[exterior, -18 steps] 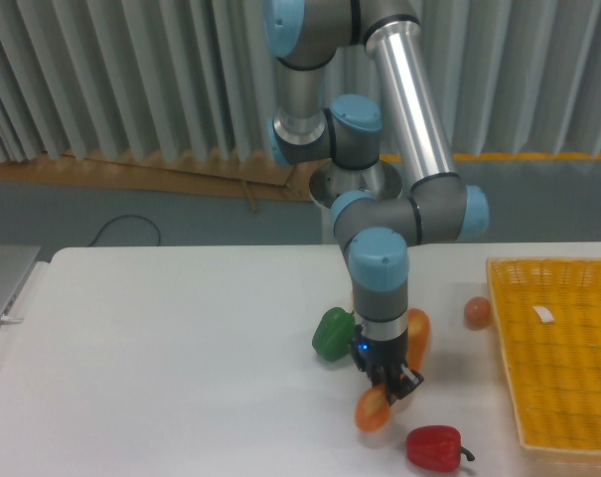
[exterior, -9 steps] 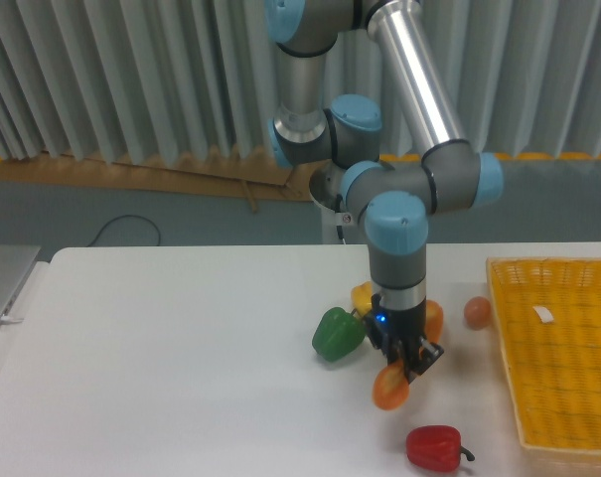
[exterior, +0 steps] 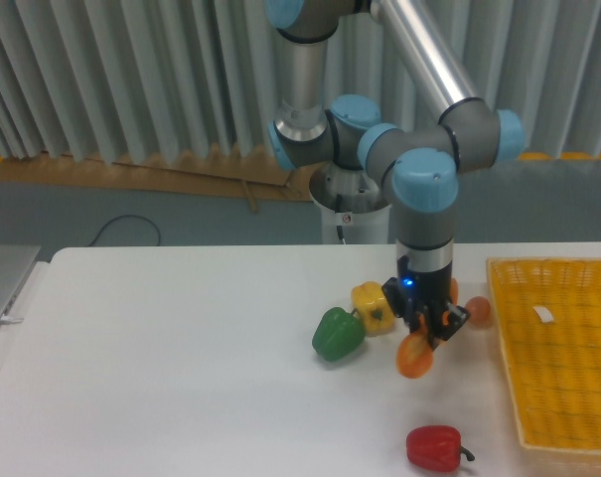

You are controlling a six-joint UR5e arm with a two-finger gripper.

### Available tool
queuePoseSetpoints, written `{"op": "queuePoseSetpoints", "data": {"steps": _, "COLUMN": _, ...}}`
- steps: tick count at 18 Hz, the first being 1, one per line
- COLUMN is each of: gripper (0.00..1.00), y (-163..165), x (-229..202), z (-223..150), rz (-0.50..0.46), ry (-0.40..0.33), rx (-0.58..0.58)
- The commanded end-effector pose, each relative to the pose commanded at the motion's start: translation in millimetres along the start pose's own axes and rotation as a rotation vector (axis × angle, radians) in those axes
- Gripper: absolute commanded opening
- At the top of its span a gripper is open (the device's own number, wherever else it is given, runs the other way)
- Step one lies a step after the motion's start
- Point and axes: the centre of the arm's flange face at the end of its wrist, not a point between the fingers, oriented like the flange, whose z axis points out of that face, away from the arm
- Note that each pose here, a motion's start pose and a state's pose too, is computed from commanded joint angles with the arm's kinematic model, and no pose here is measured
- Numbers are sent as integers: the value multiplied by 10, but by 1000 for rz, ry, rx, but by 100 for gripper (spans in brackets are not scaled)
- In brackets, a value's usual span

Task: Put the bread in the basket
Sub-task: 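Lift the bread loaf and carry it over the yellow basket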

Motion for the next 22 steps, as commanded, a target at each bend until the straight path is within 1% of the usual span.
{"op": "queuePoseSetpoints", "data": {"steps": 3, "gripper": 37, "y": 241, "x": -280, "z": -105, "rz": 1, "ry": -8, "rx": 14}}
{"op": "queuePoseSetpoints", "data": {"steps": 5, "gripper": 37, "y": 290, "x": -461, "z": -177, "rz": -13, "ry": -27, "rx": 21}}
{"op": "queuePoseSetpoints", "data": {"steps": 8, "gripper": 37, "y": 349, "x": -603, "z": -124, "rz": -28, "ry": -33, "rx": 14}}
{"op": "queuePoseSetpoints", "data": {"steps": 9, "gripper": 37, "y": 447, "x": -693, "z": -90, "rz": -38, "ry": -31, "rx": 11}}
{"op": "queuePoseSetpoints", "data": {"steps": 10, "gripper": 37, "y": 486, "x": -745, "z": -65, "rz": -22, "ry": -31, "rx": 12}}
{"op": "queuePoseSetpoints", "data": {"steps": 12, "gripper": 37, "y": 606, "x": -887, "z": 104, "rz": -2, "ry": -15, "rx": -2}}
{"op": "queuePoseSetpoints", "data": {"steps": 14, "gripper": 37, "y": 814, "x": -1088, "z": 174, "rz": -13, "ry": -15, "rx": -1}}
{"op": "queuePoseSetpoints", "data": {"steps": 16, "gripper": 37, "y": 883, "x": -1156, "z": 274, "rz": 32, "ry": -8, "rx": -8}}
{"op": "queuePoseSetpoints", "data": {"steps": 17, "gripper": 37, "y": 914, "x": -1187, "z": 285, "rz": 37, "ry": -10, "rx": -7}}
{"op": "queuePoseSetpoints", "data": {"steps": 22, "gripper": 38, "y": 1039, "x": -1320, "z": 455, "rz": 19, "ry": -3, "rx": -15}}
